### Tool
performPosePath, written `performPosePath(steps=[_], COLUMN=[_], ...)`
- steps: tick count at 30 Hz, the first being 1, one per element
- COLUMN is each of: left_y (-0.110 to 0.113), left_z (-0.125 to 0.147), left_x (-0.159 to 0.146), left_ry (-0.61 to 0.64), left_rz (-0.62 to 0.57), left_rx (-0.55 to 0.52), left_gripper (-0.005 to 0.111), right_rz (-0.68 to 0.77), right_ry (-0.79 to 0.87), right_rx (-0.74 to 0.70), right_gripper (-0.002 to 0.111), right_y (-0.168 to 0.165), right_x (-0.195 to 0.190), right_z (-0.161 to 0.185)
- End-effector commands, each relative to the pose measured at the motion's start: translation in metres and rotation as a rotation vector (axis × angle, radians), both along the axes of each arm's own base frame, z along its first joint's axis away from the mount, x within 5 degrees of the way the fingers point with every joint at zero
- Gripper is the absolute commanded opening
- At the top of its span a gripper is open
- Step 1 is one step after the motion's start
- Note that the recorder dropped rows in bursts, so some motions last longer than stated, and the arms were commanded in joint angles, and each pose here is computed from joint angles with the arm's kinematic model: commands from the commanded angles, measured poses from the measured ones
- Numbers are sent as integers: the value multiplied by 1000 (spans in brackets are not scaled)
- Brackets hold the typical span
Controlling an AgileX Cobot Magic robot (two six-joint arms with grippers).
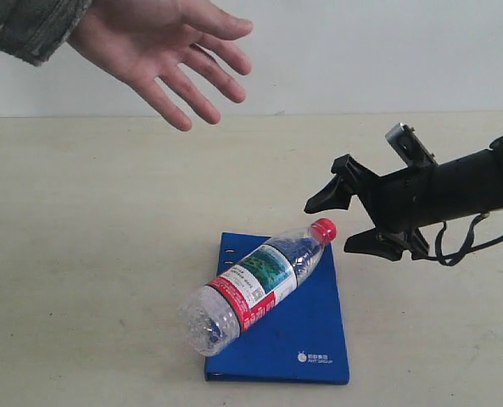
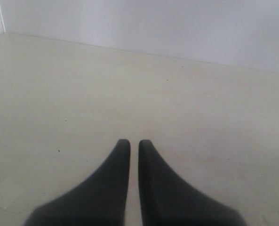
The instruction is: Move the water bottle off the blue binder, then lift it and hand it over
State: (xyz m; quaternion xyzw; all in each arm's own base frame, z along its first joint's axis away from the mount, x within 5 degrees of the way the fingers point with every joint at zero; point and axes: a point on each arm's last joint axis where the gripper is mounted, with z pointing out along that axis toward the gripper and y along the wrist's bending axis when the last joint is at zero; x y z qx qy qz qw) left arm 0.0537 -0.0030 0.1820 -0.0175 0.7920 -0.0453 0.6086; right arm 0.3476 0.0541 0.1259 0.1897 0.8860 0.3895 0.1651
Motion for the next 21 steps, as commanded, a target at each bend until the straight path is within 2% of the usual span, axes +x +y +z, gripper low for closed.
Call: performPosePath(steps=[1,10,16,17,20,21], left_y=[0,0,0,0,0,0], left_z=[1,1,1,1,1,1], left_x=[0,0,0,0,0,0], left_ry=[-10,-10,-10,-10,-10,-10], left_rz=[3,3,3,3,3,3], left_rx=[4,4,4,4,4,4], left_gripper=[6,6,6,6,6,6], right_rz=[2,20,102,108,142,146], right_ry=[-30,-3,-3,-2,0,0], right_rx=[0,14,40,41,51,56], right_gripper=[74,74,73,71,46,41], right_y=[1,2,9,10,11,12], right_x=[15,22,18,17,15,15], right_z=[-1,-15,-21,-21,-20,-20])
